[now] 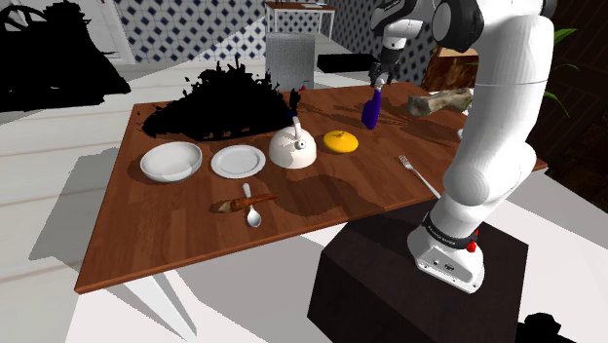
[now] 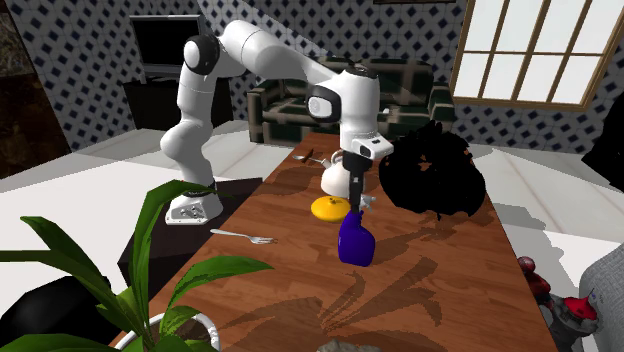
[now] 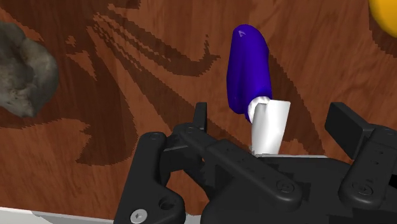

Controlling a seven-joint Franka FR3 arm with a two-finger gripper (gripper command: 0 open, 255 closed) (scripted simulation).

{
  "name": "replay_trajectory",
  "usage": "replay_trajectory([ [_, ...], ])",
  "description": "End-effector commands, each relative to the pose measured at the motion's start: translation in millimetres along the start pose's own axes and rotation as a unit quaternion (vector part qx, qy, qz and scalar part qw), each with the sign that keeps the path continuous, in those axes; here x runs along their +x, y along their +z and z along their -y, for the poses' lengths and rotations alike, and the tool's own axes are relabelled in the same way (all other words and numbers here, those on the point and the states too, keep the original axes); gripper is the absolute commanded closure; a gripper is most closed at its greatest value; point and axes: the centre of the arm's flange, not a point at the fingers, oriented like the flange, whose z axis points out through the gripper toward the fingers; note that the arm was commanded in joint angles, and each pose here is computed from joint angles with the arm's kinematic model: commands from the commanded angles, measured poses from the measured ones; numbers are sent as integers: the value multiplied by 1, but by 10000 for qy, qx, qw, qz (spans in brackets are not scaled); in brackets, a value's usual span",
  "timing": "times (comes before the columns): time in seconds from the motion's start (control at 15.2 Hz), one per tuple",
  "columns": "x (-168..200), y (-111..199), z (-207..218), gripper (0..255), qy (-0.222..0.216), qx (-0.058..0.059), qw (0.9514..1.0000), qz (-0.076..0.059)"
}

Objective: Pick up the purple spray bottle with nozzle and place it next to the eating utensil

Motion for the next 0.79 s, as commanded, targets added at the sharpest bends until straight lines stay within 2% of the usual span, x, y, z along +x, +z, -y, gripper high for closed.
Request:
replay_trajectory([
  [0.0, 0, 3, 0, 0, 1, -1, 10000, -4],
  [0.4, 0, 2, 0, 0, 1, -1, 10000, -3],
  [0.46, 0, 2, 0, 255, 1, -1, 10000, -3],
  [0.73, 0, 2, 0, 255, 1, -1, 10000, -3],
])
